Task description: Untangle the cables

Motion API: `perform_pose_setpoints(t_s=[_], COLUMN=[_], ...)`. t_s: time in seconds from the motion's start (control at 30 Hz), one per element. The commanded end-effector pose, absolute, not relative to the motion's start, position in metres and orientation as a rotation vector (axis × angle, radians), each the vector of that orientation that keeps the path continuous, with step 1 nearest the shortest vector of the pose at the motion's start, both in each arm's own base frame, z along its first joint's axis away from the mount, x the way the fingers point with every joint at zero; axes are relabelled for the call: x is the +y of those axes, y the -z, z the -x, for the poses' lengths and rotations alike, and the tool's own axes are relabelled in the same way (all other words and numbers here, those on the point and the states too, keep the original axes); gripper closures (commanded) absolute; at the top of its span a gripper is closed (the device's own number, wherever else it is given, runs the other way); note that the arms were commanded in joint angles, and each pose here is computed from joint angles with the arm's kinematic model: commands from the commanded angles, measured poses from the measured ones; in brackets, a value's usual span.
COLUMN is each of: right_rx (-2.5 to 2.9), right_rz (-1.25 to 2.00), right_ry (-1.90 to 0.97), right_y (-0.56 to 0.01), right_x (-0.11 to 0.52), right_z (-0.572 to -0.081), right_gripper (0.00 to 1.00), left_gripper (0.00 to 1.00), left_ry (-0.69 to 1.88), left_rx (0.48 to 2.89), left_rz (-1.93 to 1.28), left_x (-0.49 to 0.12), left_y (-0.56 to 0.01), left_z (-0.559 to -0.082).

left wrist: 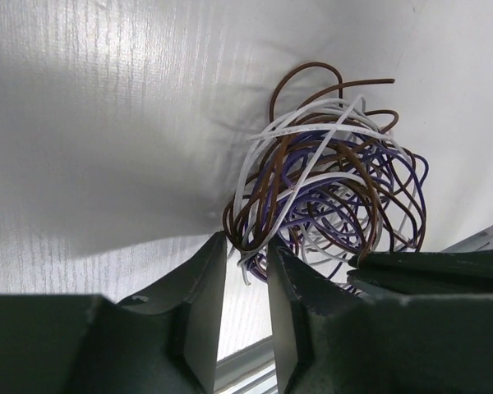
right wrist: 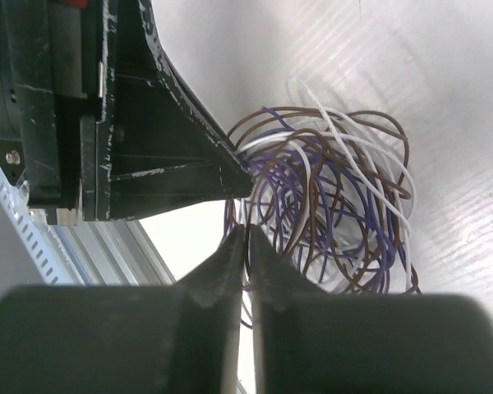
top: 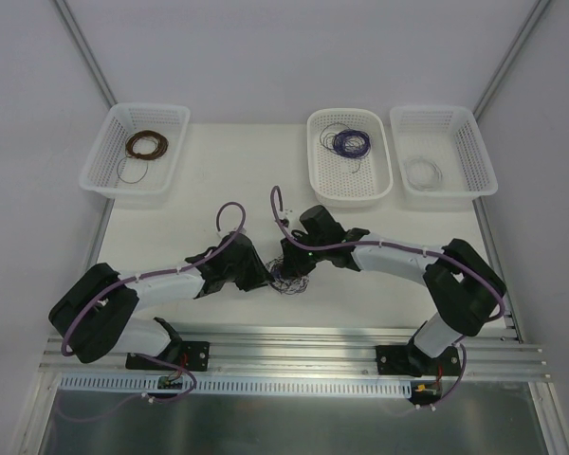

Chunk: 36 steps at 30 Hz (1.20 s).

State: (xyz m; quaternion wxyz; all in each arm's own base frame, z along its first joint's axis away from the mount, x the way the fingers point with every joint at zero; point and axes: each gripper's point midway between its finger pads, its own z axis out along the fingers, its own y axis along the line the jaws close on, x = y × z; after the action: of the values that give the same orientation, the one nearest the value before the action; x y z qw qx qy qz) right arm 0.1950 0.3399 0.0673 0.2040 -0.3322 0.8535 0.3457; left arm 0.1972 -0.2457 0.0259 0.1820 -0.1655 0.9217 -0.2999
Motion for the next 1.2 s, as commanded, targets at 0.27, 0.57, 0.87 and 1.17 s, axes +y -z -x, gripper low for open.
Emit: perform_pose_setpoints(t_s=[0.27,0.57,0.87,1.17], right_rx=[2.153,1.988,1.799,1.589], right_rz=[0.884,0.698,0.557,0.409], right_ry=[-0.867,-0.708,-0.587,-0.483], right_y=[-0.177,-0.280,-0.375,-0.447], right_x=[0.325,0.258,0.181,0.120], right_z=[-0.212,-0.225,-0.206,-0.176], right_gripper=[0.99,0.99,0.99,0.99], left_gripper=[1.00,1.00,1.00,1.00], left_ry=[0.746,0.544,0.455,0.405], left_rx=[2.587,2.580,2.598,2.624], left_rz=[0.442,0.407,0.440,0.473], left_x=[-0.235,-0.209,-0.189,-0.178], left_y=[-0.027,-0.032,-0.029,-0.027], left_z=[-0.201,-0.207,-0.211,-0.219])
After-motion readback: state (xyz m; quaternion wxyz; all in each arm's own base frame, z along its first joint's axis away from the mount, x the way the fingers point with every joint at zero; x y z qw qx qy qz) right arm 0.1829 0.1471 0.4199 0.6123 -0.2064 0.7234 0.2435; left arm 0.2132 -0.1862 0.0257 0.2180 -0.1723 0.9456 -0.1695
